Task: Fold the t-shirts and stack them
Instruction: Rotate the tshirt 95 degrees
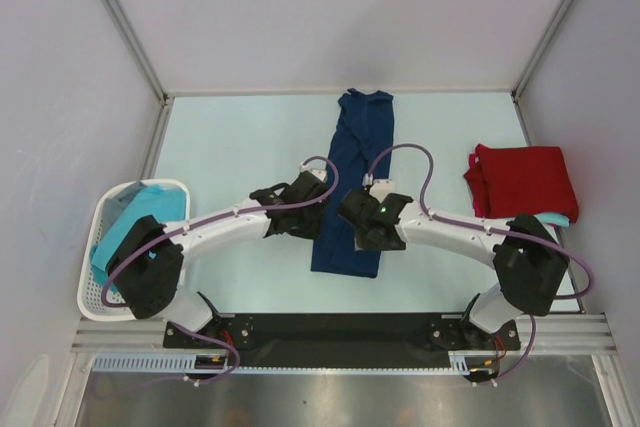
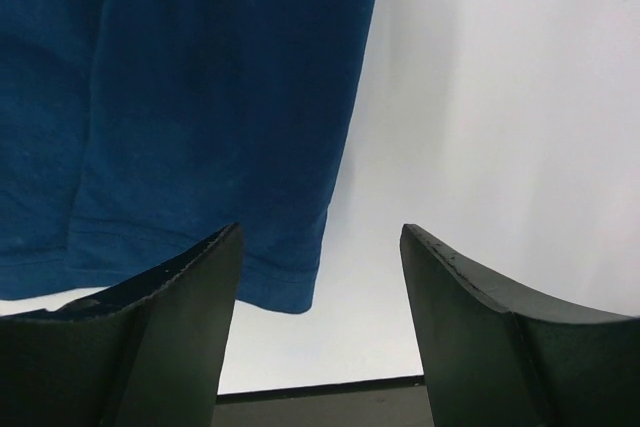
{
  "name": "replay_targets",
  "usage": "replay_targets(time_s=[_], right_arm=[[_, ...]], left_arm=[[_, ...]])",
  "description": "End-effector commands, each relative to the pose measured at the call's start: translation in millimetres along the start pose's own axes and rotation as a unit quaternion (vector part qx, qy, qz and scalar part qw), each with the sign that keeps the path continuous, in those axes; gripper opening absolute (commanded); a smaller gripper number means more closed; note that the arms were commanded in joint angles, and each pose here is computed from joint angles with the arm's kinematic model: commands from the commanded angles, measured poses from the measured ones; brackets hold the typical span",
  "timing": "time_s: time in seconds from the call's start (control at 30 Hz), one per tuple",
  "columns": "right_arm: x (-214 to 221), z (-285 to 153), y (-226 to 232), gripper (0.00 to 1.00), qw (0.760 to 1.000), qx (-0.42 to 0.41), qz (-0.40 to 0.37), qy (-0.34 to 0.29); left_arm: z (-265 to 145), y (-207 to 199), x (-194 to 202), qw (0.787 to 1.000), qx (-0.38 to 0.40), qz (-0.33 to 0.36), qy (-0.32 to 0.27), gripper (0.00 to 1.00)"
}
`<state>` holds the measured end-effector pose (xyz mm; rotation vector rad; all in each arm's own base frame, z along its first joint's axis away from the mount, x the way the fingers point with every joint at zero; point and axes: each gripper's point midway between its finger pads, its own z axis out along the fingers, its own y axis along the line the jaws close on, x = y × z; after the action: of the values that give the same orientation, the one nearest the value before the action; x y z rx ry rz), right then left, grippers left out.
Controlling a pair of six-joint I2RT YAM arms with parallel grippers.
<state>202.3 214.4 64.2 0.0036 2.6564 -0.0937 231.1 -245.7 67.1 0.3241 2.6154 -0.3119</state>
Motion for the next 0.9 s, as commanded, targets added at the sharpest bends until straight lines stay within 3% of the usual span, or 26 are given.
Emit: replay_targets(time_s=[0.0, 0.2, 0.4, 0.87], right_arm=[[-59.5, -10.3, -1.7, 0.69, 0.997, -0.004, 0.045, -0.058], [-139.3, -18.0, -2.0, 0.68, 0.994, -0.021, 0.053, -0.097], [-193.5, 7.4, 10.9, 0.65, 0.995, 0.011, 0.016, -0.098], [-190.7, 55.7, 2.6, 0.58, 0.998, 0.046, -0.009, -0.043]], left_arm=[[-11.0, -7.5, -22.1, 1.0, 0.014, 0.006, -0.026, 0.39], [-18.1, -15.2, -34.8, 0.999, 0.031, -0.007, -0.043, 0.39], [-16.0, -25.4, -37.7, 0.997, 0.053, -0.027, -0.047, 0.39], [-13.2, -20.8, -32.7, 0.997, 0.053, -0.04, -0.05, 0.36]])
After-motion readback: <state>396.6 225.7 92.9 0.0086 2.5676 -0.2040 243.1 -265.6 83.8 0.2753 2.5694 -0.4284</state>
